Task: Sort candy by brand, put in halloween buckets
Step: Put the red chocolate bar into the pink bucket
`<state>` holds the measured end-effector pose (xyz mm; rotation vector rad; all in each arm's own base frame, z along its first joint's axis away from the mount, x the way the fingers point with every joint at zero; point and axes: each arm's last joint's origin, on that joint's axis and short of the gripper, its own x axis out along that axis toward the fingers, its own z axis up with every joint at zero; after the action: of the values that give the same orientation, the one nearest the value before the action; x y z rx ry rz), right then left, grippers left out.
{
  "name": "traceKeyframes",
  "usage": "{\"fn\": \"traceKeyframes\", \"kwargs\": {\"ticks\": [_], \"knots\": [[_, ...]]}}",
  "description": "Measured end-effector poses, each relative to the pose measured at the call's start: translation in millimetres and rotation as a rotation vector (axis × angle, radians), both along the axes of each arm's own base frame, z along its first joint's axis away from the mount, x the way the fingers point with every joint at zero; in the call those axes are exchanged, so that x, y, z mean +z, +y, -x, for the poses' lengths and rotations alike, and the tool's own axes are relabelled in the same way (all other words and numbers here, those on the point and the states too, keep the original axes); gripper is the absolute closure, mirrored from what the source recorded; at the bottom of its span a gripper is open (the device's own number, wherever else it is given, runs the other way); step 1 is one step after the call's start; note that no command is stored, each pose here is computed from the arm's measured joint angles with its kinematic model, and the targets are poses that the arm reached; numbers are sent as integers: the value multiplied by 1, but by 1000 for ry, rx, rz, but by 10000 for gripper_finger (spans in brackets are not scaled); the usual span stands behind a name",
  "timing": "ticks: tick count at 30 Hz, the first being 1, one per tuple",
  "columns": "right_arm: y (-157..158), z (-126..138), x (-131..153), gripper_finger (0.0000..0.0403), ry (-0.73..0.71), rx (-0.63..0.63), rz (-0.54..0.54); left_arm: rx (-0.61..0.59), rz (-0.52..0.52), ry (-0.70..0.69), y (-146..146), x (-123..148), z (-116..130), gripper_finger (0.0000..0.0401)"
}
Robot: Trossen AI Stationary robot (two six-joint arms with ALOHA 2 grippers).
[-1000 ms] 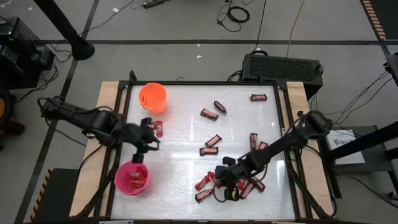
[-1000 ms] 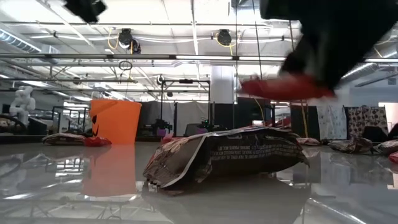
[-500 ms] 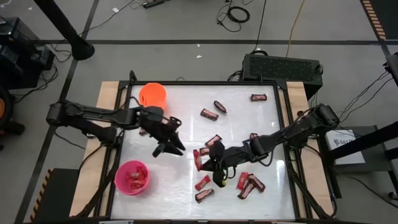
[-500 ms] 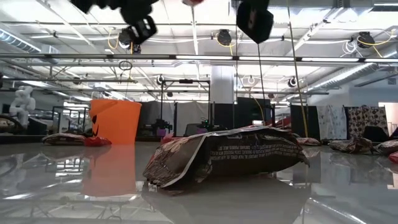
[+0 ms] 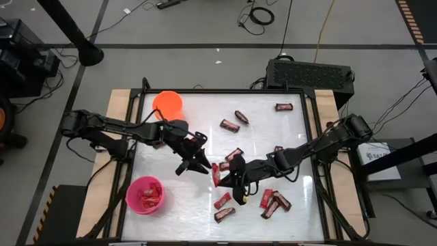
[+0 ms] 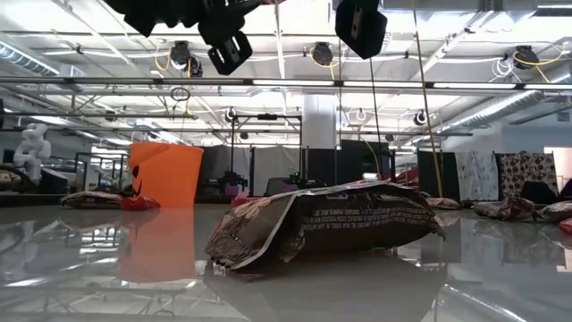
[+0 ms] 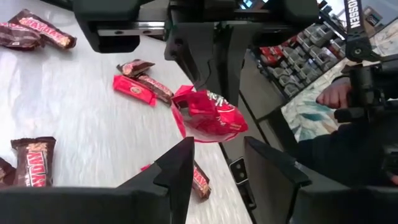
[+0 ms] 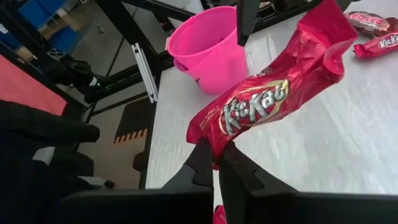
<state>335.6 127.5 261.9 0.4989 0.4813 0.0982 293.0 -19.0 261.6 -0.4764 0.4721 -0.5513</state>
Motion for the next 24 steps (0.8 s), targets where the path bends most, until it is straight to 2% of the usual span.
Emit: {"fn": "traceKeyframes", "kwargs": {"ticks": [13, 24], "knots": [[1, 0, 0, 402, 0, 6, -8, 20, -33, 16, 1, -3, 0, 255], [-2, 2, -5, 402, 52, 17, 58, 38, -54, -51, 2, 2, -2, 255]]}}
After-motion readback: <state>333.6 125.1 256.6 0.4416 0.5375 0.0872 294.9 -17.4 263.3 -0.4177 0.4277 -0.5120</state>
